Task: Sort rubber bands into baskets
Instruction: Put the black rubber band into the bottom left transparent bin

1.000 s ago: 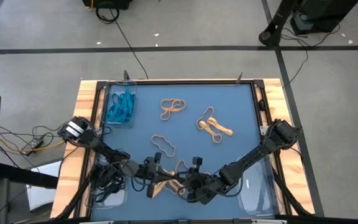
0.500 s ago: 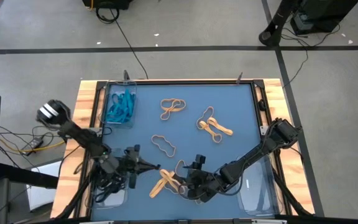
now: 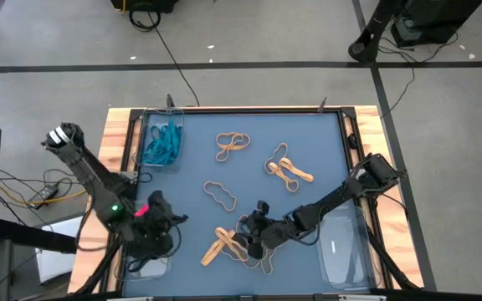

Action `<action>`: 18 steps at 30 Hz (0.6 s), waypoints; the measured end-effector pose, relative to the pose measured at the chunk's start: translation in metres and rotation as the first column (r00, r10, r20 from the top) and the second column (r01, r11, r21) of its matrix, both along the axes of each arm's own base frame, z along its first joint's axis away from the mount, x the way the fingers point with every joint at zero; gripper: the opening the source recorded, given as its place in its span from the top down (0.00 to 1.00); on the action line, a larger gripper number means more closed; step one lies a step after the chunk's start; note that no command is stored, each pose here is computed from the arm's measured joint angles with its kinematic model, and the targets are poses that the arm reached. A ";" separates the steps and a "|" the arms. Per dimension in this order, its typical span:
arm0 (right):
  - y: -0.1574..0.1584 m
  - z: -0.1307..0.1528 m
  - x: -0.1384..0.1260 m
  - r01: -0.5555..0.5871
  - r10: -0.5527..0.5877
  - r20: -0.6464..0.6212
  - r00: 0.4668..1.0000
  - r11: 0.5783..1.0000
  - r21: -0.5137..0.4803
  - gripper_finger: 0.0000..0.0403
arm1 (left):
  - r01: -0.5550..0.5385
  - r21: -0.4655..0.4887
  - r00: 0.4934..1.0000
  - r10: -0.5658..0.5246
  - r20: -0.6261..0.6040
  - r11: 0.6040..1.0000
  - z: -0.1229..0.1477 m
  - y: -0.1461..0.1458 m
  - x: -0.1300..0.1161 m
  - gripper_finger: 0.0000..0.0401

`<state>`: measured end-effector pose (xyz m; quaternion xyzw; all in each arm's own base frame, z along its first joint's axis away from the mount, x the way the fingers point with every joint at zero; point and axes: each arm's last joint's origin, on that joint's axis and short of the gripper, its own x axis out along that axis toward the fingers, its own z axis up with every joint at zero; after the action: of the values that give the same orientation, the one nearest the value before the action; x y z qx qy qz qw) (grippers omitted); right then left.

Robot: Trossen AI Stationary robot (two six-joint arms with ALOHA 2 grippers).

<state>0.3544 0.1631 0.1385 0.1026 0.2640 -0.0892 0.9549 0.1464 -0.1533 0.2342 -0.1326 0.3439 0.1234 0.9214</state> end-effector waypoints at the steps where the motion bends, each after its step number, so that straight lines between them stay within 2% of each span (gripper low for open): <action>1: -0.002 -0.002 -0.001 0.004 -0.004 -0.004 1.000 1.000 0.022 0.48 | -0.013 0.001 0.999 0.013 -0.036 1.000 0.002 -0.002 -0.003 1.00; 12: 0.005 -0.010 -0.010 0.017 -0.016 -0.014 1.000 0.996 0.088 0.59 | -0.050 -0.099 0.957 0.019 -0.291 0.994 0.005 -0.028 -0.032 0.99; 18: 0.008 -0.008 -0.011 0.007 -0.007 -0.001 1.000 0.996 0.092 0.59 | -0.107 -0.116 0.916 0.052 -0.398 0.987 0.003 -0.029 -0.048 0.99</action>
<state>0.3436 0.1711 0.1300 0.1473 0.2679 -0.0804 0.9487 0.0981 -0.1823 0.2371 -0.1813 0.5239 0.1612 0.8165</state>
